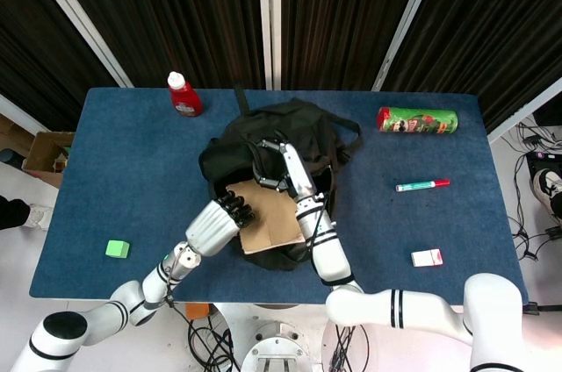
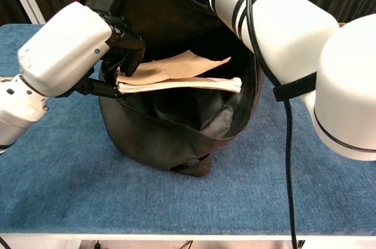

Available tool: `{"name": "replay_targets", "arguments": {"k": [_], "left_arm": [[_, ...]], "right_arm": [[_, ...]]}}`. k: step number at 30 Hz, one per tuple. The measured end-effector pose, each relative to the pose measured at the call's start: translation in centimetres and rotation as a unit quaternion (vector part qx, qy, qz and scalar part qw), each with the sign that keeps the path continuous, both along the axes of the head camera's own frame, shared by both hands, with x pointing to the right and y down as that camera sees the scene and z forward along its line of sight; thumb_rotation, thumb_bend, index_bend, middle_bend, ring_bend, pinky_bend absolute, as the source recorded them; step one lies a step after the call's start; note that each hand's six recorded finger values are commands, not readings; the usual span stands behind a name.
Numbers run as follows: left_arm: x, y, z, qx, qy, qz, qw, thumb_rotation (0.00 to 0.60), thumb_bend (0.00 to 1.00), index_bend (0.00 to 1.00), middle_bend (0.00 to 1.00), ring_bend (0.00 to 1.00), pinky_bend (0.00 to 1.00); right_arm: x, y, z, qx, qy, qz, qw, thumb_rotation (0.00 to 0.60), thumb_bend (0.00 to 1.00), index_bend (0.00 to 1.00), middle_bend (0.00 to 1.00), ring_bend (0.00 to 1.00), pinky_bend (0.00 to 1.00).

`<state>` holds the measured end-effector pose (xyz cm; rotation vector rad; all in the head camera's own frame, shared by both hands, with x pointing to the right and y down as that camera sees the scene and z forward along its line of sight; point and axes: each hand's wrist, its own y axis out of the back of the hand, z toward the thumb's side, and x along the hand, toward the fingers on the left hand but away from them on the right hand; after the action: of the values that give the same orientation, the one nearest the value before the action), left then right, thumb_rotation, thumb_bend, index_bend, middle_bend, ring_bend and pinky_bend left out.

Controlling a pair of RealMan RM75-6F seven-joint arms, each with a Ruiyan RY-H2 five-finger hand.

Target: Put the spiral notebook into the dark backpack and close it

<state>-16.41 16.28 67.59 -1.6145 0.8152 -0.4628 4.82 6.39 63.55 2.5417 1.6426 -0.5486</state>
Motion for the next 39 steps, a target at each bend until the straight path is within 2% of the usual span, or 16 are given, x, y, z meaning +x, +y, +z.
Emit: {"name": "replay_targets", "arguments": {"k": [14, 15, 17, 19, 21, 23, 25, 30, 36, 39], "left_arm": [[1.6, -2.4, 4.4, -0.028, -0.085, -0.058, 0.9943, 0.6, 0.27, 0.74, 0.69, 0.57, 0.6], [1.6, -2.5, 4.7, -0.029, -0.092, -0.062, 0.9934, 0.6, 0.26, 0.7, 0.68, 0.56, 0.6], [1.4, -2.7, 5.2, -0.033, -0.108, -0.073, 0.9909, 0.6, 0.19, 0.56, 0.58, 0.51, 0.57], [1.1, -2.8, 5.9, -0.043, -0.124, -0.087, 0.9876, 0.6, 0.06, 0.34, 0.43, 0.42, 0.54], [0.9, -2.6, 6.1, -0.055, -0.124, -0.098, 0.9858, 0.6, 0.0, 0.22, 0.34, 0.36, 0.53], [0.8, -2.3, 5.9, -0.067, -0.113, -0.112, 0.985, 0.6, 0.0, 0.16, 0.29, 0.33, 0.52], [0.5, -2.0, 5.5, -0.075, -0.102, -0.126, 0.984, 0.6, 0.0, 0.14, 0.28, 0.31, 0.5], [-1.2, -1.0, 4.2, -0.08, -0.083, -0.152, 0.9816, 0.6, 0.0, 0.14, 0.28, 0.31, 0.49], [-6.6, 0.8, 1.9, -0.081, -0.076, -0.193, 0.9749, 0.6, 0.0, 0.14, 0.3, 0.31, 0.49], [-9.9, 1.5, 0.6, -0.084, -0.083, -0.214, 0.9697, 0.6, 0.0, 0.15, 0.32, 0.31, 0.49]], "right_arm": [[-0.6, 1.3, -0.3, 0.0, -0.012, -0.006, 0.9999, 0.6, 0.48, 0.69, 0.53, 0.25, 0.02], [-0.5, 1.3, -0.2, 0.0, -0.011, -0.005, 0.9999, 0.6, 0.48, 0.69, 0.53, 0.25, 0.02], [-0.4, 1.3, -0.1, 0.001, -0.009, -0.002, 1.0, 0.6, 0.48, 0.69, 0.53, 0.25, 0.02], [-0.2, 1.2, 0.0, 0.001, -0.006, 0.0, 1.0, 0.6, 0.48, 0.69, 0.53, 0.25, 0.02], [0.0, 1.1, 0.2, 0.001, -0.003, 0.003, 1.0, 0.6, 0.48, 0.69, 0.53, 0.25, 0.02], [0.2, 1.0, 0.5, -0.001, -0.001, 0.006, 1.0, 0.6, 0.48, 0.69, 0.53, 0.25, 0.02], [0.3, 1.0, 0.7, -0.003, 0.001, 0.008, 1.0, 0.6, 0.48, 0.69, 0.53, 0.25, 0.02], [0.7, 0.7, 1.0, -0.003, 0.006, 0.01, 0.9999, 0.6, 0.48, 0.69, 0.53, 0.25, 0.02], [1.3, 1.0, 1.7, -0.008, 0.018, 0.0, 0.9998, 0.6, 0.48, 0.68, 0.52, 0.25, 0.02], [1.5, 1.6, 2.2, -0.012, 0.027, -0.016, 0.9994, 0.6, 0.47, 0.6, 0.48, 0.24, 0.01]]}}
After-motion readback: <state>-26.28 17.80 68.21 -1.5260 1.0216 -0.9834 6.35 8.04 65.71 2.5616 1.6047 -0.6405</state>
